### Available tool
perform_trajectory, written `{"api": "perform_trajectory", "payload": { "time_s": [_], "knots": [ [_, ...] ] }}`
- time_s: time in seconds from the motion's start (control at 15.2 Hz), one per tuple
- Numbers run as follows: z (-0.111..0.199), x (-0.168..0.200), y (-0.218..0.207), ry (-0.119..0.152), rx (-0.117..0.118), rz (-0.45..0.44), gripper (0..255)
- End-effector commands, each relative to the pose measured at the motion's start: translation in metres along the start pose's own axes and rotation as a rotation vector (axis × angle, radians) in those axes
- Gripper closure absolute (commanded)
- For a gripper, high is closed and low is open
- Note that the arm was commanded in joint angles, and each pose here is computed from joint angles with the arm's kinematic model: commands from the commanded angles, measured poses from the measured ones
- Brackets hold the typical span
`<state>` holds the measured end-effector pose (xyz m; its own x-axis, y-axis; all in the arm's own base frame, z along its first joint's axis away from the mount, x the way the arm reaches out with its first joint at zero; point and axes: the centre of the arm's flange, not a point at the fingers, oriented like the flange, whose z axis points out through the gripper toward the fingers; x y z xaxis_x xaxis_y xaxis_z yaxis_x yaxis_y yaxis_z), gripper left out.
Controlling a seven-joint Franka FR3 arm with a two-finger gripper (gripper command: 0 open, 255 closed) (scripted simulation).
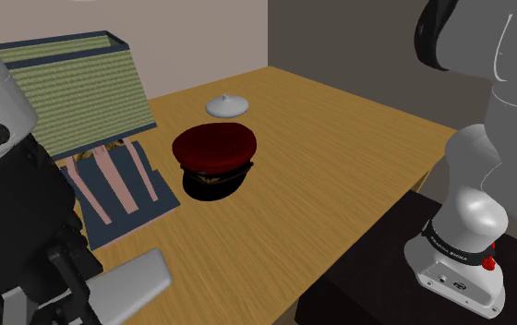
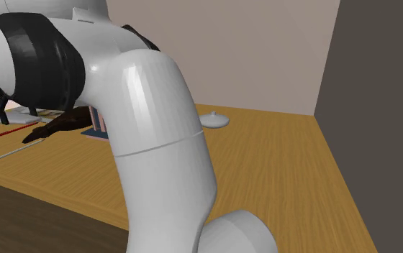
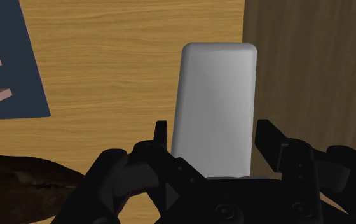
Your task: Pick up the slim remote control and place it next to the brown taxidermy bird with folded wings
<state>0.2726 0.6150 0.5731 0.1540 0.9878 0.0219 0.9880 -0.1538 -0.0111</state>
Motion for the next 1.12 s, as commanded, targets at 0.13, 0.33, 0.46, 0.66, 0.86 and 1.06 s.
{"api": "perform_trajectory", "payload": {
  "time_s": [0.13, 0.33, 0.46, 0.66, 0.86, 1.06],
  "knots": [
    [0.020, 0.001, 0.000, 0.001, 0.000, 0.001, 255],
    [0.036, 0.001, 0.001, 0.001, 0.000, 0.001, 255],
    [0.046, 0.001, 0.001, 0.001, 0.000, 0.001, 255],
    [0.062, 0.001, 0.001, 0.001, 0.000, 0.001, 255],
    [0.078, 0.000, 0.001, 0.001, 0.000, 0.001, 255],
    [0.094, 0.000, 0.001, 0.001, 0.000, 0.001, 255]
  ]
}}
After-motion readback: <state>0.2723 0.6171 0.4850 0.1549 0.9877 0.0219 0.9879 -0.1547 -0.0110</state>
